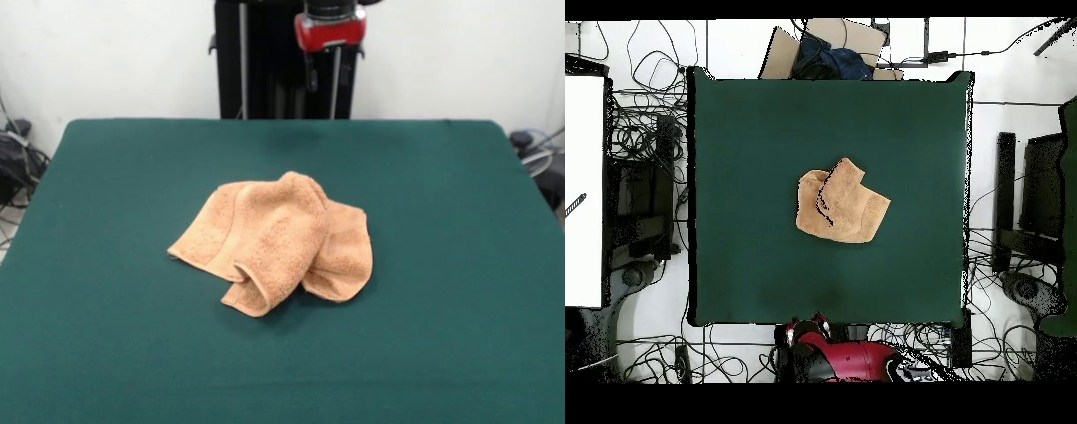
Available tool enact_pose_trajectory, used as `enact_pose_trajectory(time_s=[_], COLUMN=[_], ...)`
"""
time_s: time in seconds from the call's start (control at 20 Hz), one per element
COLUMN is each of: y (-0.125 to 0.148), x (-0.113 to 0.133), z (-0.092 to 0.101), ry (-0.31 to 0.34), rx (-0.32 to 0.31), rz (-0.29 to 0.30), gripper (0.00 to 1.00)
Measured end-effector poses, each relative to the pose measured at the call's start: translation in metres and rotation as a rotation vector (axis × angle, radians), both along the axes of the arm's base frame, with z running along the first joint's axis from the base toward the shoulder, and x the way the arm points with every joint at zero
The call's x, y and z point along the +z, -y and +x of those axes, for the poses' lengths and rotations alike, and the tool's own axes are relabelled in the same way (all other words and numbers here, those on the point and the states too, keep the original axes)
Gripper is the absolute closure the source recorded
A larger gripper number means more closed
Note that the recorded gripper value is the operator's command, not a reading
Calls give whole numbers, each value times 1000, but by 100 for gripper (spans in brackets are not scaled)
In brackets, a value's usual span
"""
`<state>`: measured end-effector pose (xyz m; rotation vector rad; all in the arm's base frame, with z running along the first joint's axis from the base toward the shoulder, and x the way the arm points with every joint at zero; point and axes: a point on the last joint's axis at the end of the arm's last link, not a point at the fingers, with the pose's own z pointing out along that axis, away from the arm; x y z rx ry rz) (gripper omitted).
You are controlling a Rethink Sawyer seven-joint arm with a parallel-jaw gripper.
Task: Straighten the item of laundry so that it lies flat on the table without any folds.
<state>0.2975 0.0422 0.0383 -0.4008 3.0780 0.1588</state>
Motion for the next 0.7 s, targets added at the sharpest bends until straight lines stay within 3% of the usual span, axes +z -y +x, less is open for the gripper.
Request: enact_pose_trajectory(time_s=[0.35,0.7], y=[0,4], x=[3,14], z=[6,26], ry=[13,4], rx=[-14,-63], rz=[-10,-38], gripper=[0,0])
